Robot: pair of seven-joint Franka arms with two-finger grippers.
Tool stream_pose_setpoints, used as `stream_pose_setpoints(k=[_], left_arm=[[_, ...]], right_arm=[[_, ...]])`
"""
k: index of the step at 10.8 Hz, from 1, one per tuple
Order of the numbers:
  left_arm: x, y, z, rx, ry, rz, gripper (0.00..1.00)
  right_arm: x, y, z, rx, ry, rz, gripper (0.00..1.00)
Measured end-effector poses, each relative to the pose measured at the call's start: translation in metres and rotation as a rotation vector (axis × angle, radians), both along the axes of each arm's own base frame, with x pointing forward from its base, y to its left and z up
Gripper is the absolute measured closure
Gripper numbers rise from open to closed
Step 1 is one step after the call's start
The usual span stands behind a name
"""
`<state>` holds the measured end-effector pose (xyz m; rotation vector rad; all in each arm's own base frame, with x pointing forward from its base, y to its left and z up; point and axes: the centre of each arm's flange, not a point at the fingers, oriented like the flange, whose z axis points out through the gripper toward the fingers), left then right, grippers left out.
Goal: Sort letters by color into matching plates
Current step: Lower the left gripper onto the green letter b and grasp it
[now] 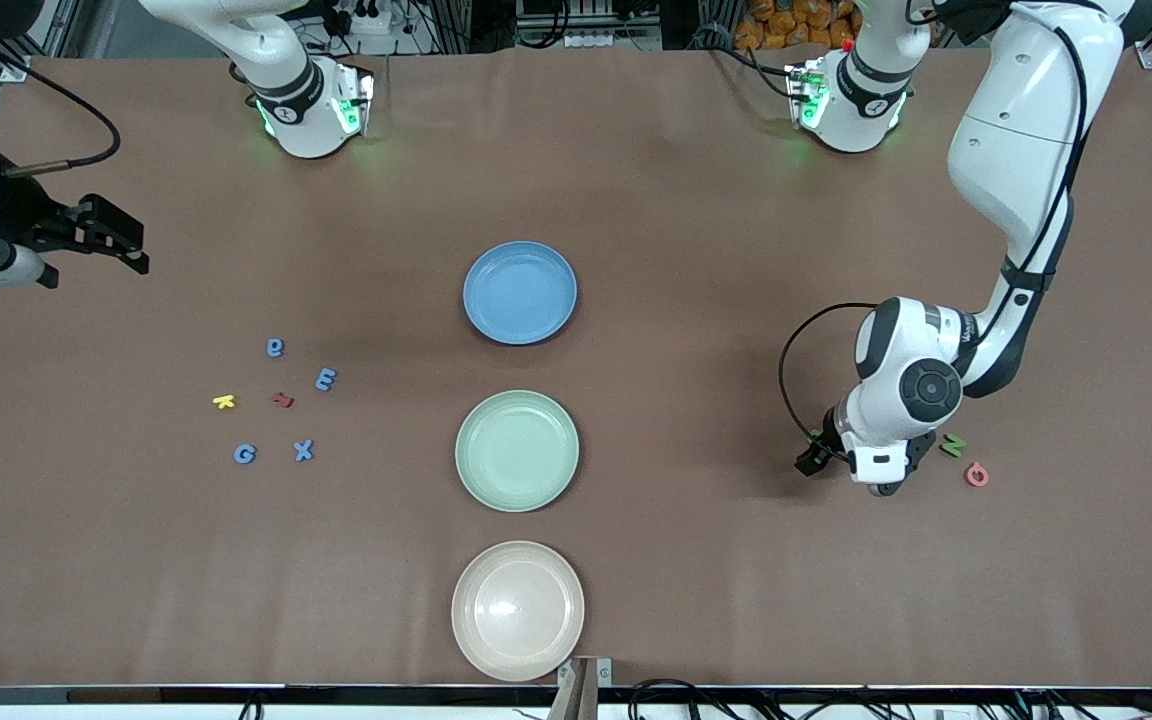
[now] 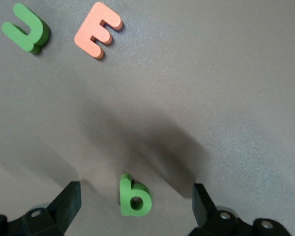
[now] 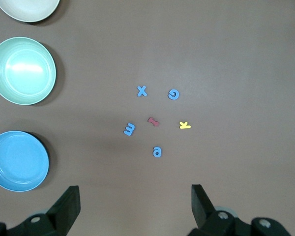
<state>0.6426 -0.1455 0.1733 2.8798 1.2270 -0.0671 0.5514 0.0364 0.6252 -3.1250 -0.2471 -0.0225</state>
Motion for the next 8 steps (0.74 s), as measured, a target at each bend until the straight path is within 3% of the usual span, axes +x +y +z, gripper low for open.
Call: stream_pose_setpoints(k=[1,6,8], left_arm=[[0.000,-0.002,0.000,-0.001,0.000,-0.003,0.05],[0.002,-0.014,0.006,-0.006,-0.020,-0.019,0.73],[0.002,-0.014,0.006,-0.006,-0.020,-0.019,0.73]], right_arm=[[0.000,0.000,0.000,0.000,0.001,0.000,0.00],[0.000,0.000,-0.001,0.000,0.001,0.000,0.00],[0.000,0.000,-0.001,0.000,0.001,0.000,0.00]])
